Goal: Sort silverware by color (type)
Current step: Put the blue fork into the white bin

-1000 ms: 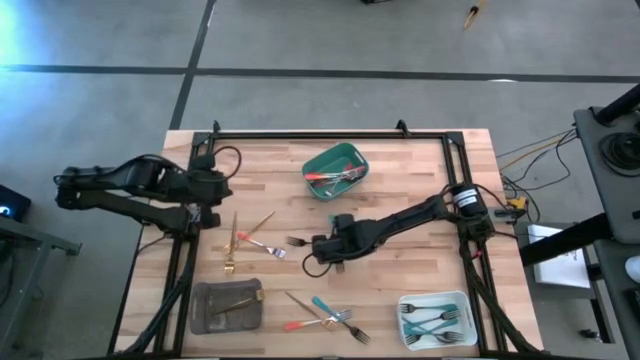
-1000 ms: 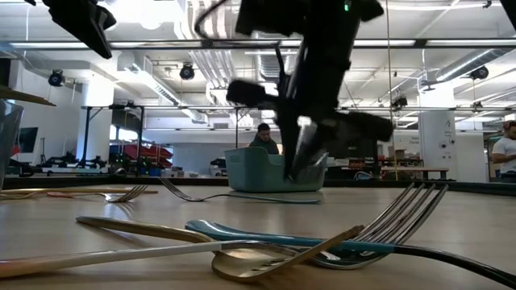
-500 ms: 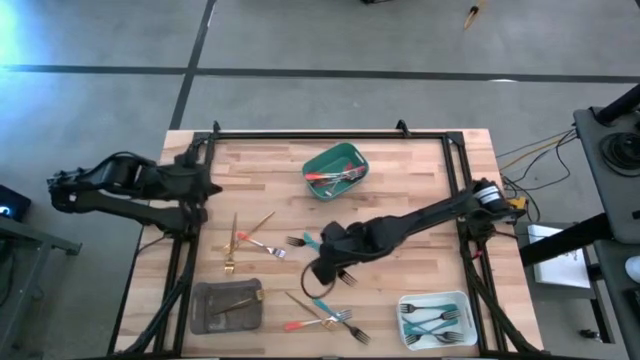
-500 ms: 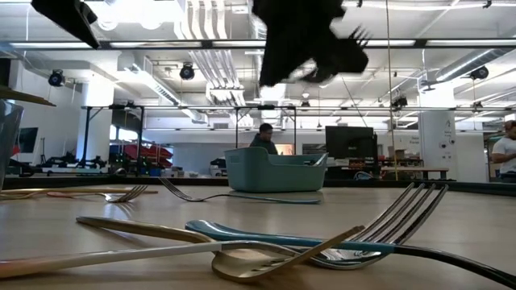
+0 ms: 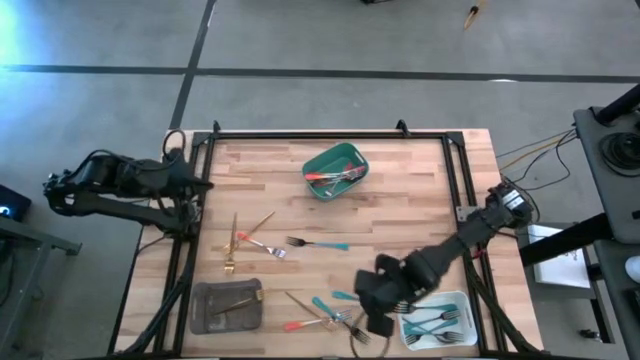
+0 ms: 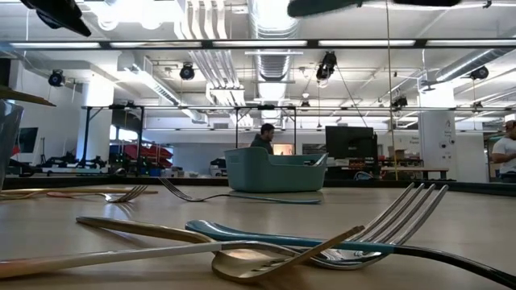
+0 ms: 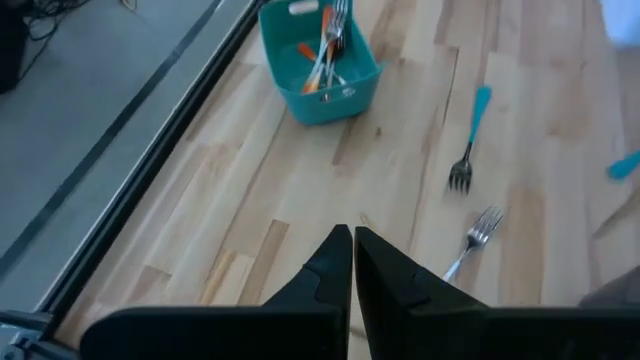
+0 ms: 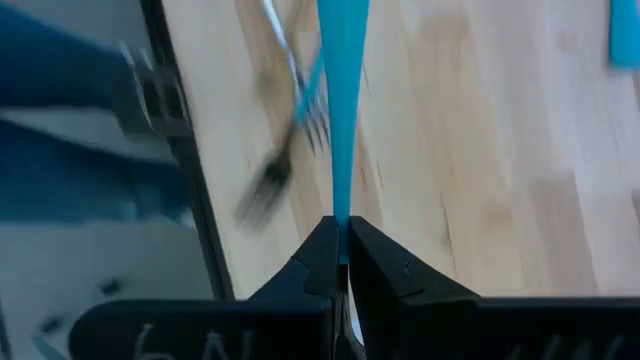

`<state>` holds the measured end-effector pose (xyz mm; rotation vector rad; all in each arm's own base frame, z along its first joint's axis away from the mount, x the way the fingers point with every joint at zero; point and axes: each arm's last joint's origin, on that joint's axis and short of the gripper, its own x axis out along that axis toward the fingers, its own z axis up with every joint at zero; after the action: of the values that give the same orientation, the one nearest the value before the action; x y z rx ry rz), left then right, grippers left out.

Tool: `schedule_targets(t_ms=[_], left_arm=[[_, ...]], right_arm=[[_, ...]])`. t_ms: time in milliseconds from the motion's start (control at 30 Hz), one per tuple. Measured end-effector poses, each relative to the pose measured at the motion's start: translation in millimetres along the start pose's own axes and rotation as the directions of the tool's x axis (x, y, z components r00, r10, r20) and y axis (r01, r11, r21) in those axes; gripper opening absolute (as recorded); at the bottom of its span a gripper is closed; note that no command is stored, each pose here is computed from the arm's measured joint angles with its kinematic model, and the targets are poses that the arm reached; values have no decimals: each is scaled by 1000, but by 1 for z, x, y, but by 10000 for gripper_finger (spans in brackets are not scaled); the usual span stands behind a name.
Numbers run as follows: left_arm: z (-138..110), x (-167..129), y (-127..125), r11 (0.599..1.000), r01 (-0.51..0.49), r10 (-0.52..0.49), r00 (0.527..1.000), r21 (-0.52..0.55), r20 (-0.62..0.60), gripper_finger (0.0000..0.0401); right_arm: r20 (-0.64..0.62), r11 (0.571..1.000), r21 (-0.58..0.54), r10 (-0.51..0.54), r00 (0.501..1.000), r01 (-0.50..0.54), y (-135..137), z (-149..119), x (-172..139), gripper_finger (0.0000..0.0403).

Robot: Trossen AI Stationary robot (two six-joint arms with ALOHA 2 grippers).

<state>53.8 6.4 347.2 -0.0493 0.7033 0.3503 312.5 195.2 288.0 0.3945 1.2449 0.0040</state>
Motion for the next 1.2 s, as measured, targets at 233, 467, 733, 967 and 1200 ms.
schedule_targets(t_ms=[233,467,733,967,1200], left_arm=[[10,0,-2,987,30,-15,995,-158,95,0],[28,6,-8,952,89,-32,980,-292,196,0],[52,22,-20,932,130,-41,965,-338,258,0],[63,48,-32,919,99,-30,983,-383,181,0],[69,76,-44,909,51,-15,996,-415,89,0]], right_arm=[[-143,989,-117,-112,983,95,17,-47,-2,9],[-177,971,-218,-134,975,94,28,-82,-14,9],[-205,960,-260,-163,965,107,11,-123,-21,9],[-140,989,-146,13,990,-34,-13,-149,-23,7],[-124,992,-71,97,988,-106,-41,-172,-19,8]])
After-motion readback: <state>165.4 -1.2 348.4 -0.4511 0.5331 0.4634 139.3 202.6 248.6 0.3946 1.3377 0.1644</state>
